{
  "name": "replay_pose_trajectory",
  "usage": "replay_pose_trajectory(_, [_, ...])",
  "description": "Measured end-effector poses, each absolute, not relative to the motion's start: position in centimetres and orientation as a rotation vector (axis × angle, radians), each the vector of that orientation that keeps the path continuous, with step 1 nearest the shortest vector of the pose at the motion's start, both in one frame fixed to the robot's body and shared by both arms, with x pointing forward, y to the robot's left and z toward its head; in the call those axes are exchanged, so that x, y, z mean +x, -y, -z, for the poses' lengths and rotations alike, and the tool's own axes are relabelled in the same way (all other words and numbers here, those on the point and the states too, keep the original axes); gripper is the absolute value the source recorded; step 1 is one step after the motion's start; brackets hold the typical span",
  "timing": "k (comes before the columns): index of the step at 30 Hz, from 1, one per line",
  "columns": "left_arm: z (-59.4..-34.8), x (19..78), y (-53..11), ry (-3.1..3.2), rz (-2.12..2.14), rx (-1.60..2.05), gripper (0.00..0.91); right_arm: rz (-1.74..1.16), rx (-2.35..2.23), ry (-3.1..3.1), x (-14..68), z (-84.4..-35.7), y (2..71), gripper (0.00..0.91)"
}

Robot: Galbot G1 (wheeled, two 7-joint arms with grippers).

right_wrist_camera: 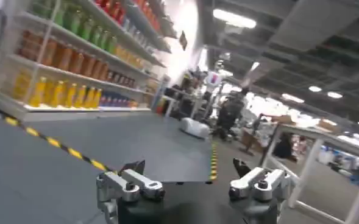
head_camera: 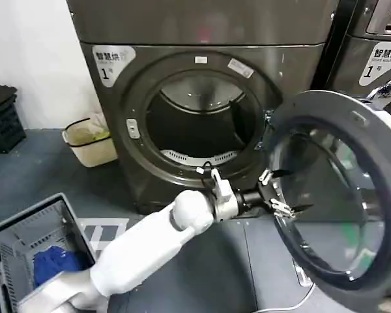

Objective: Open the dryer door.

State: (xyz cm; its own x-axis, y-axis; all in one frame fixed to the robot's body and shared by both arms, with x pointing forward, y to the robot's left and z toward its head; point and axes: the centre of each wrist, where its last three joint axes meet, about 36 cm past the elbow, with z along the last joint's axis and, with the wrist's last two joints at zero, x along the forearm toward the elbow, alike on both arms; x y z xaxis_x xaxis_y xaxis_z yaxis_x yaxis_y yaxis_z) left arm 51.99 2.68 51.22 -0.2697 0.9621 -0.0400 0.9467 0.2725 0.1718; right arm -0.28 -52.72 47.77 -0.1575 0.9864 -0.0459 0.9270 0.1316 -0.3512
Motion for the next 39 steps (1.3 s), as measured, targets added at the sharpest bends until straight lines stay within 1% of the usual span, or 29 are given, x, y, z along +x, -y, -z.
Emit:
replay_pose_trajectory(8, [-51.7,53.3,0.2,-2.395,-0.190,1.793,0.907,-0.516,-2.060,2.082,-0.4,-48.6,52.7,0.907])
replay_pose_trajectory(19, [-52.0,54.9,3.3,-2.396,-0.214,1.796,0.907,-0.733,-2.165,1.944,-2.0,-50.7,52.9,0.907])
replay_pose_trajectory(28, [-52.1,55.7,5.2,-2.407,-0.202,1.800,0.907,-0.834,-2.208,1.815,-4.5,-49.9,53.8,0.907])
replay_pose_trajectory(39, [-51.9,55.9,6.4,-2.401,-0.197,1.814,0.907,-0.912,-2.208,1.571,-10.9,-47.6,55.3,0.907])
